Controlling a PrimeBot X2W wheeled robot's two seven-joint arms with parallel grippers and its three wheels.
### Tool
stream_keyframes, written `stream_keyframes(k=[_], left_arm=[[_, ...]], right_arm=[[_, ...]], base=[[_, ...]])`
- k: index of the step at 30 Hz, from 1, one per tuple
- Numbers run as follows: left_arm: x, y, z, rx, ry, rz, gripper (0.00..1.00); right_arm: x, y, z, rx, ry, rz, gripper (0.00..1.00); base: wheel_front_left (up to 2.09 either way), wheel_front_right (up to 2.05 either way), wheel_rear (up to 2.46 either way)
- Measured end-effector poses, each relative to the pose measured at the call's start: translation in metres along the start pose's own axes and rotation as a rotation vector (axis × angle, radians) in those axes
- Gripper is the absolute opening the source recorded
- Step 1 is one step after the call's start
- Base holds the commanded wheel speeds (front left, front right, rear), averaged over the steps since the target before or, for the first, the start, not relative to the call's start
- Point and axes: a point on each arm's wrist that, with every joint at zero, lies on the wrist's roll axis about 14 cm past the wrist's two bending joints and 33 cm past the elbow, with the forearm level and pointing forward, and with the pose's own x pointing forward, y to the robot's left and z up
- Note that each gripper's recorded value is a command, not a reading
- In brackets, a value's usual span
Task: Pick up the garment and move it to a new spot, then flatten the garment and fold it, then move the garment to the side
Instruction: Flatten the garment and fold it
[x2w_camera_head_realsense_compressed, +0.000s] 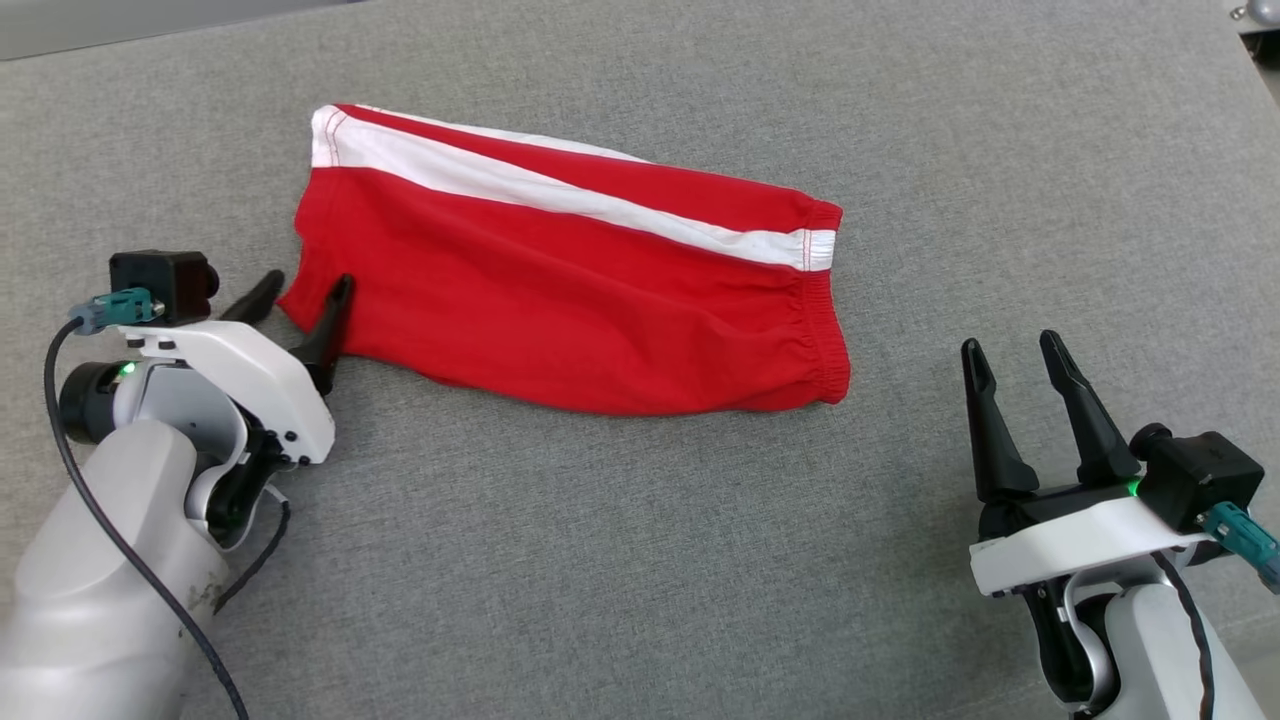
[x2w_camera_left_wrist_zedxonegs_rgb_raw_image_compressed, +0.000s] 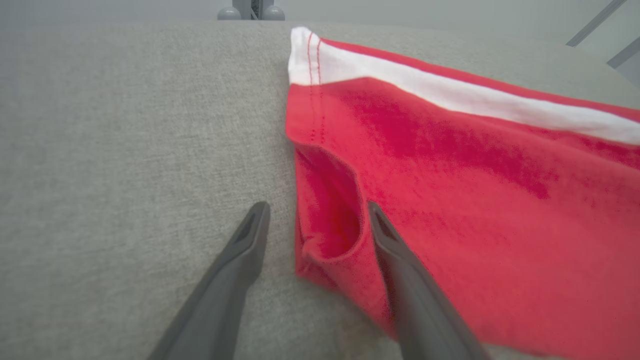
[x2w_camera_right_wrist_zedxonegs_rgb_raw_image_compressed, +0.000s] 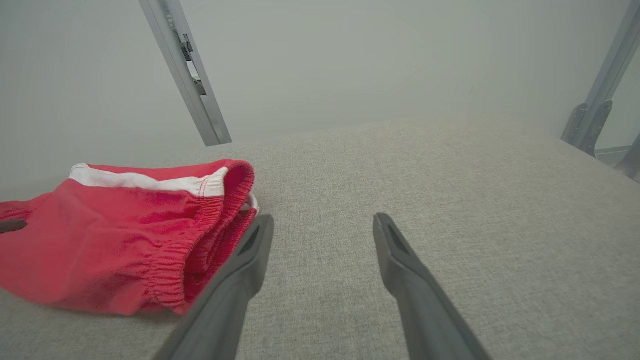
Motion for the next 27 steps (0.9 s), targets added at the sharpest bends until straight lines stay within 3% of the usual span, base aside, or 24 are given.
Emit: stream_keyframes(k=[1, 2, 3, 17, 27], left_arm=[[0.000, -0.002, -0.001, -0.012, 0.007, -0.007, 0.37], [-0.001, -0.005, -0.003, -0.018, 0.016, -0.017, 0.13], [-0.001, -0.008, -0.004, -0.029, 0.025, -0.026, 0.00], [-0.028, -0.011, -0.008, -0.131, -0.086, -0.004, 0.00], [-0.094, -0.012, -0.039, -0.273, -0.148, 0.097, 0.00]], right_arm=[[0.001, 0.001, 0.000, 0.003, 0.001, 0.002, 1.00], [0.001, 0.002, 0.000, 0.004, -0.001, 0.004, 1.00], [0.002, 0.002, 0.000, 0.005, -0.002, 0.006, 1.00], [0.002, 0.007, 0.005, 0.028, -0.024, 0.016, 1.00], [0.007, 0.026, 0.002, 0.023, -0.006, 0.068, 1.00]], base=[[0.00, 0.00, 0.00], [0.00, 0.00, 0.00], [0.00, 0.00, 0.00], [0.00, 0.00, 0.00], [0.00, 0.00, 0.00]])
